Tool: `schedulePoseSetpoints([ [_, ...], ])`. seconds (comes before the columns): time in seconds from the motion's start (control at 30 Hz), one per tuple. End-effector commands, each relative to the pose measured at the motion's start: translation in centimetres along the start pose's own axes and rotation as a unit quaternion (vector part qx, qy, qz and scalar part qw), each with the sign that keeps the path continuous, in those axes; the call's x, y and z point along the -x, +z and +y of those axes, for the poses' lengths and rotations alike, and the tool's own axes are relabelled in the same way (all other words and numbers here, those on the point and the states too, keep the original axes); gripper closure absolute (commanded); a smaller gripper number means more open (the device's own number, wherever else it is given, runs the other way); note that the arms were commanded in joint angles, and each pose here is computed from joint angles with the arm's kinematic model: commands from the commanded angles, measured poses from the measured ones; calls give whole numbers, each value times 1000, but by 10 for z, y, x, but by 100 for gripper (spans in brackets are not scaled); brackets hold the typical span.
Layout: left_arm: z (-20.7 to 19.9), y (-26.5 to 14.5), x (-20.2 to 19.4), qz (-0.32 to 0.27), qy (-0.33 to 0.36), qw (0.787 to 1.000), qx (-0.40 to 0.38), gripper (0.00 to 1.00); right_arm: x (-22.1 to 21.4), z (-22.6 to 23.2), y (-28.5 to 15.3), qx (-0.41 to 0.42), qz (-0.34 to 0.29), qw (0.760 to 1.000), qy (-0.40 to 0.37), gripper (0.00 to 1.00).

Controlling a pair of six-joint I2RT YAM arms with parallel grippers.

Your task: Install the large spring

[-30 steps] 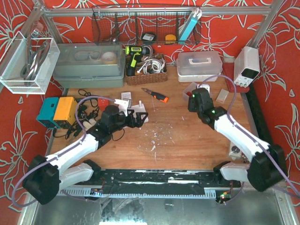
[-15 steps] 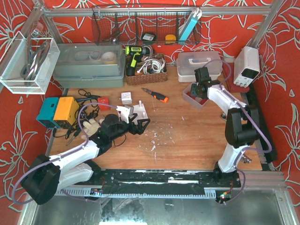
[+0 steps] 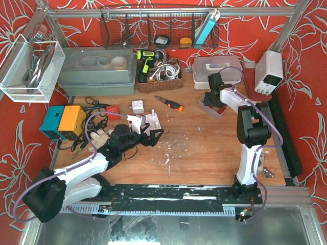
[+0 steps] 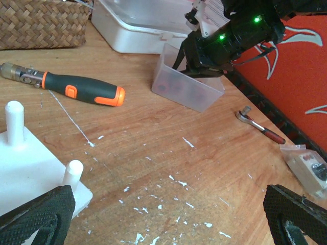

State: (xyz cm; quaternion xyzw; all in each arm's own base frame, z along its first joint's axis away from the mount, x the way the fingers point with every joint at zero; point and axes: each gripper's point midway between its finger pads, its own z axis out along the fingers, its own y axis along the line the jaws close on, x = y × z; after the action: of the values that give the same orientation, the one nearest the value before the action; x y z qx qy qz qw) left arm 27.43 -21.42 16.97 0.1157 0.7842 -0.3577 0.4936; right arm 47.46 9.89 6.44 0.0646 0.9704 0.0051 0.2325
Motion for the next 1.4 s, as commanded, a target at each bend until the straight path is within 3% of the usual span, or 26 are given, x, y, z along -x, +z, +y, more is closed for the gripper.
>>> schedulePoseSetpoints([
  [0.0, -5, 1, 13, -20, 14, 1000, -3, 0, 1, -8, 7, -28, 7, 1000, -7, 52],
  [0.5, -5, 2, 13, -18, 14, 1000, -2, 0, -13, -8, 45, -42, 45, 998, -15, 58],
  [0.8, -4, 1, 14, -19, 12, 1000, 2, 0, -4, -8, 36, -39, 31, 999, -22, 76],
  [1.1, 0, 2, 14, -19, 10, 1000, 13, 0, 28, -3, -30, -13, -38, 998, -40, 89],
  [1.37, 7, 5, 13, -13, 5, 999, 30, 0, 27, 11, -111, 53, -117, 990, -63, 92],
])
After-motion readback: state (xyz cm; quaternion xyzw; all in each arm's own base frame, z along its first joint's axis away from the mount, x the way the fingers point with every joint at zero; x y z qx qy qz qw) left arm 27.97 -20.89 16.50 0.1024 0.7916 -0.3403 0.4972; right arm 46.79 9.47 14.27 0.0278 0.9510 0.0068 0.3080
